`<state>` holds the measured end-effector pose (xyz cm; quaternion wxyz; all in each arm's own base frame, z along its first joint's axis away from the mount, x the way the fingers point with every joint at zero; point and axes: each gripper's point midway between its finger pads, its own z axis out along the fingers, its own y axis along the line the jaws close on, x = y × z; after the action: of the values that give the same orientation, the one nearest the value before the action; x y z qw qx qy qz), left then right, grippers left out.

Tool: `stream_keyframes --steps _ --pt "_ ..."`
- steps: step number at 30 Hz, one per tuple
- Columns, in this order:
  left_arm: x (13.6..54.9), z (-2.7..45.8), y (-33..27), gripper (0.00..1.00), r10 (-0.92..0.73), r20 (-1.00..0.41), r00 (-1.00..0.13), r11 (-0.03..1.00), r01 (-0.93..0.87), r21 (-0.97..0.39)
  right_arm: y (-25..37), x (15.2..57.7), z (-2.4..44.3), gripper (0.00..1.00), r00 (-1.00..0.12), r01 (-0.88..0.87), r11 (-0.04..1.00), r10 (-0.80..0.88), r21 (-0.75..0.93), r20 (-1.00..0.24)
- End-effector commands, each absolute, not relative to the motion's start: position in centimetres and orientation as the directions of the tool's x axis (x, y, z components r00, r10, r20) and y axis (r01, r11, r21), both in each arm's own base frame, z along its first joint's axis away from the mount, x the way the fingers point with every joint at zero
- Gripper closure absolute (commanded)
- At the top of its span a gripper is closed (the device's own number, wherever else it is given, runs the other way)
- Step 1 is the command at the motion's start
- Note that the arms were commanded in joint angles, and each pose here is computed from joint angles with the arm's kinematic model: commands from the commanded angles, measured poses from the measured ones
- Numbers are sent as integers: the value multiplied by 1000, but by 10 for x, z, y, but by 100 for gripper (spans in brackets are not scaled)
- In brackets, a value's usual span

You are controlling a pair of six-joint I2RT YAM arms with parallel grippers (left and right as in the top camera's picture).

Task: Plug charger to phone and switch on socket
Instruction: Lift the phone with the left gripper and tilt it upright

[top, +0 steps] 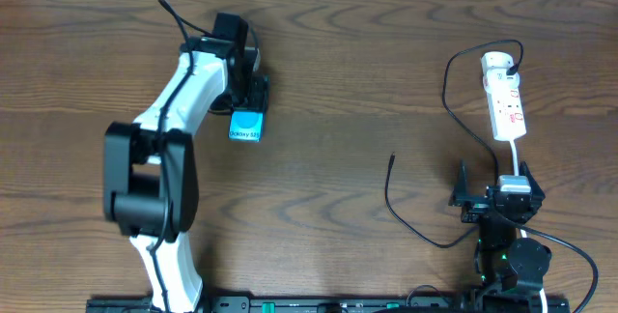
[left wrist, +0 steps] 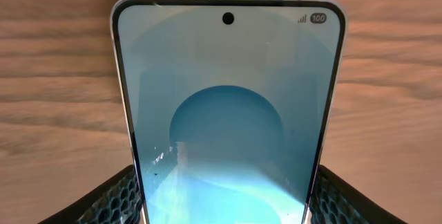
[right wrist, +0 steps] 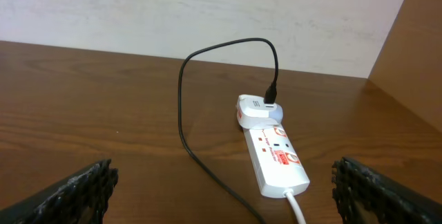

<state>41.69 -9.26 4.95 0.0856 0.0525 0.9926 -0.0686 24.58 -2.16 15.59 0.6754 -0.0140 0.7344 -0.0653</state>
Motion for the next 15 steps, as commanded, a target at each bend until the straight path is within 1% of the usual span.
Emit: stream_keyframes --steps 1,4,7,9,12,15 --pt "419 88 -97 93 23 -247 -969 981 69 -179 -16 246 155 1 -87 43 991 -120 -124 -989" --pt "418 106 -97 93 -40 -272 -961 980 16 -200 -16 246 155 1 -87 43 991 -120 -124 -989" --pt "415 126 -105 93 -71 -294 -953 965 9 -263 -16 246 155 1 -87 43 991 -120 -124 -989" --pt "413 138 -109 93 -129 -298 -946 953 -35 -302 -16 246 155 1 -87 43 991 -120 -124 -989" --pt "411 153 -111 93 -264 -273 -925 918 -155 -365 -16 246 155 1 -87 43 991 -120 -124 -989" --pt "405 163 -120 92 -368 -204 -907 860 -248 -447 -16 246 155 1 -87 43 991 -120 -124 -989"
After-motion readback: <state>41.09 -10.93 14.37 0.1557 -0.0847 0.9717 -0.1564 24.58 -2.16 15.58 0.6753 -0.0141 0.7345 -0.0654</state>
